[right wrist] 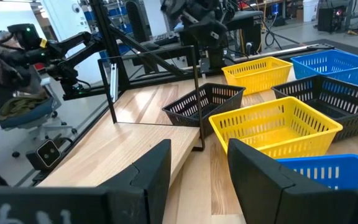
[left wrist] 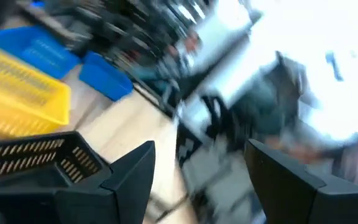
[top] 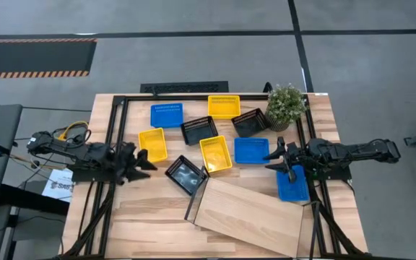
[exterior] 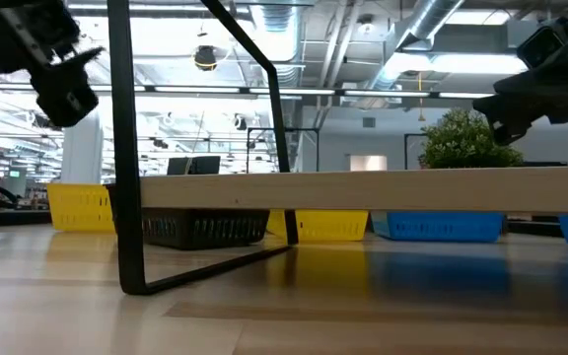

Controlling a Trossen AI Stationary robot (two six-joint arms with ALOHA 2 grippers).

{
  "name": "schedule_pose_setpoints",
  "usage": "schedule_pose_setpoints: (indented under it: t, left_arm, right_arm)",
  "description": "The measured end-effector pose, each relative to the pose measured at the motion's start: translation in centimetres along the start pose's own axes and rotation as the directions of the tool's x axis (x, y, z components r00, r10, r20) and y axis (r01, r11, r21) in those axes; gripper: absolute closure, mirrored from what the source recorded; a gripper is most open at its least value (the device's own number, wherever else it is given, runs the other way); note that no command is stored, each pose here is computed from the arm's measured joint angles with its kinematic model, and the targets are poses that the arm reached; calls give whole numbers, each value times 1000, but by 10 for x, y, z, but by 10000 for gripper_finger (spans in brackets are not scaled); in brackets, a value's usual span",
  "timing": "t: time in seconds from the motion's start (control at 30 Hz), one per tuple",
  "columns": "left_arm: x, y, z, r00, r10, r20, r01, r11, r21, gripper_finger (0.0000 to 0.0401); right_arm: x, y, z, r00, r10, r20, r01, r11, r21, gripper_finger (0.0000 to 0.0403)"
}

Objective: Stack baskets on shelf by color
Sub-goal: Put the right blue bin on the shelf

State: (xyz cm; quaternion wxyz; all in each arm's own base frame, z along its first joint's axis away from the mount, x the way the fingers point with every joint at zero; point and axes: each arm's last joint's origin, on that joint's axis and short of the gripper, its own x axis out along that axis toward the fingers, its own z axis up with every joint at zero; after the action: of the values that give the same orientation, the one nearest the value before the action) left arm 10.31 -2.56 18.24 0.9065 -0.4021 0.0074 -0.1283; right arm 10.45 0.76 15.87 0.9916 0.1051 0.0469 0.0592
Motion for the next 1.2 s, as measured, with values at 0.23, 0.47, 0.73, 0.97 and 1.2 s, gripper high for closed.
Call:
schedule_pose_setpoints:
  t: [0.23,0.47,0.73,0.97,1.2]
  left_arm:
    - [0,6,1,985,145,93,-105,934,-343,163]
    - [-1,13,-3,970,232,77,-196,927,-321,163]
    - [-2,15,-4,958,271,96,-218,902,-374,163]
    - [-3,18,-3,929,339,151,-275,902,-332,163]
    - [-3,16,0,914,349,207,-260,895,-362,163]
  right_arm:
    - [0,1,1,1000,6,14,-6,1000,5,219]
    - [0,-1,2,999,-33,23,23,935,355,219]
    - [0,-2,3,998,-45,34,13,770,638,219]
    - [0,-3,3,998,-47,36,5,668,744,219]
    - [-1,-2,8,994,-59,94,-38,615,787,219]
